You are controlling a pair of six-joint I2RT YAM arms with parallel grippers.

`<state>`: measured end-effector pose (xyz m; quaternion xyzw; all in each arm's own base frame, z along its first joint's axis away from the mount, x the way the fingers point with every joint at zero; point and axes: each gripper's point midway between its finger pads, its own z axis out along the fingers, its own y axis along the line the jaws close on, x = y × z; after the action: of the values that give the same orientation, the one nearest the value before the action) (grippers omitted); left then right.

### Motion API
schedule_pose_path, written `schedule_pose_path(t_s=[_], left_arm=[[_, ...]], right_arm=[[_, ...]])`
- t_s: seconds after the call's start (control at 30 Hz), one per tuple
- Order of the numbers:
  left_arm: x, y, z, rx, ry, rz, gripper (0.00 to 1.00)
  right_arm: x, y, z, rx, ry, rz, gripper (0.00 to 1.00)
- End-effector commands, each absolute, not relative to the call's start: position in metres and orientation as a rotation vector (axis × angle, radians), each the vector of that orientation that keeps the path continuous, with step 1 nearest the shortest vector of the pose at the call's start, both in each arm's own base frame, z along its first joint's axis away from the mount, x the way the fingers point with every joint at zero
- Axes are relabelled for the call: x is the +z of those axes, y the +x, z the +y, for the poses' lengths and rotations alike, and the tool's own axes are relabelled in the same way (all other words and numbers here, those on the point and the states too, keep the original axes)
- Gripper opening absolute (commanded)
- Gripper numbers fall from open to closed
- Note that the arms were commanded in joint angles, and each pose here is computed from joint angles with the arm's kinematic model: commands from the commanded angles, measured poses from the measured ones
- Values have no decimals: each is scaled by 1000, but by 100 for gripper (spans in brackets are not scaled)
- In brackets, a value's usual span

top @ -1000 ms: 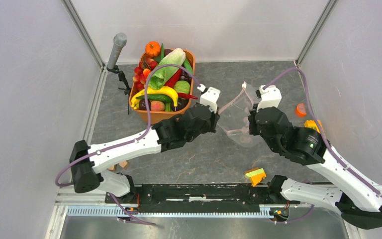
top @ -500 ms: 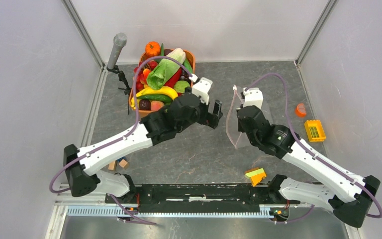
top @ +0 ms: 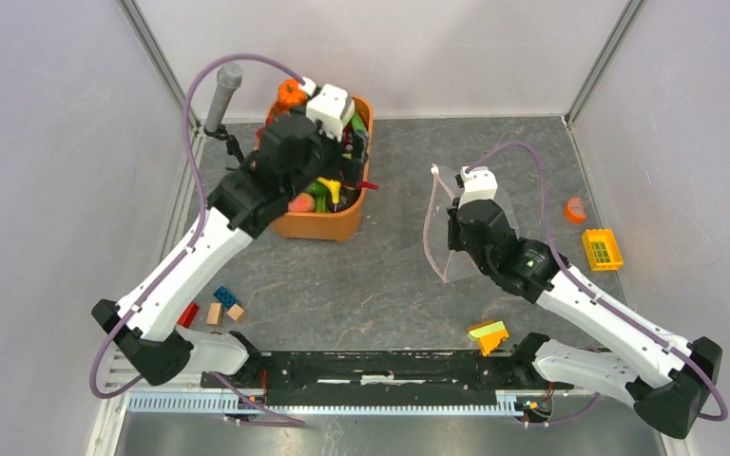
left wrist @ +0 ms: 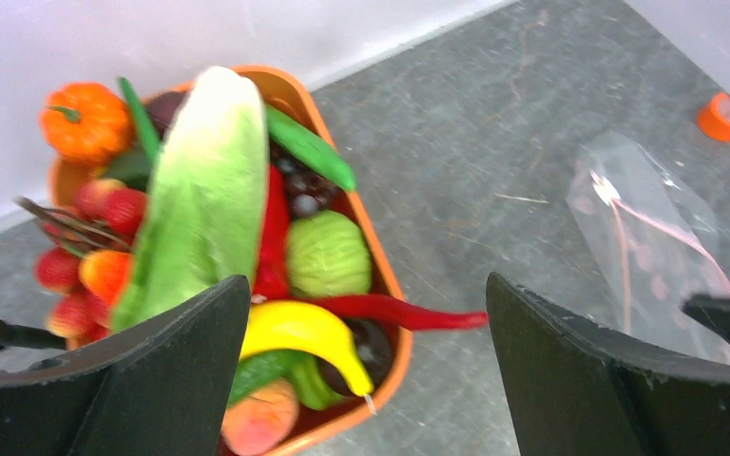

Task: Place the food in the zip-top bag and seal the zipper
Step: Open the zipper of the food storage bag at the center of the board, then pick up the fake vegetable from the bin.

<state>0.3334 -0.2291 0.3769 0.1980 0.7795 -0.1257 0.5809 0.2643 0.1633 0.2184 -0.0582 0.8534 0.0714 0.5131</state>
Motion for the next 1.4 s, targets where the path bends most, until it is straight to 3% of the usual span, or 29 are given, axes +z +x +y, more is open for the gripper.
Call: schedule_pose_path(t_s=[0.0, 0.5, 0.83, 1.17, 1.37], left_arm=[[371, 372, -203, -171, 556, 1897, 100], [327, 455, -166, 267, 469, 2018, 100], [368, 454, -172, 188, 443, 1856, 100], [306, 477, -145, 330, 432, 2017, 100], [285, 476, -149, 277, 501, 2090, 100]], right_arm=[[229, 266, 174, 256, -152, 2012, 0], [213, 258, 187, 332, -202, 2048, 0], [201, 256, 195, 363, -228, 2070, 0], [200, 257, 200, 391, -229, 2065, 0], [199, 255, 199, 395, -227, 2063, 0]])
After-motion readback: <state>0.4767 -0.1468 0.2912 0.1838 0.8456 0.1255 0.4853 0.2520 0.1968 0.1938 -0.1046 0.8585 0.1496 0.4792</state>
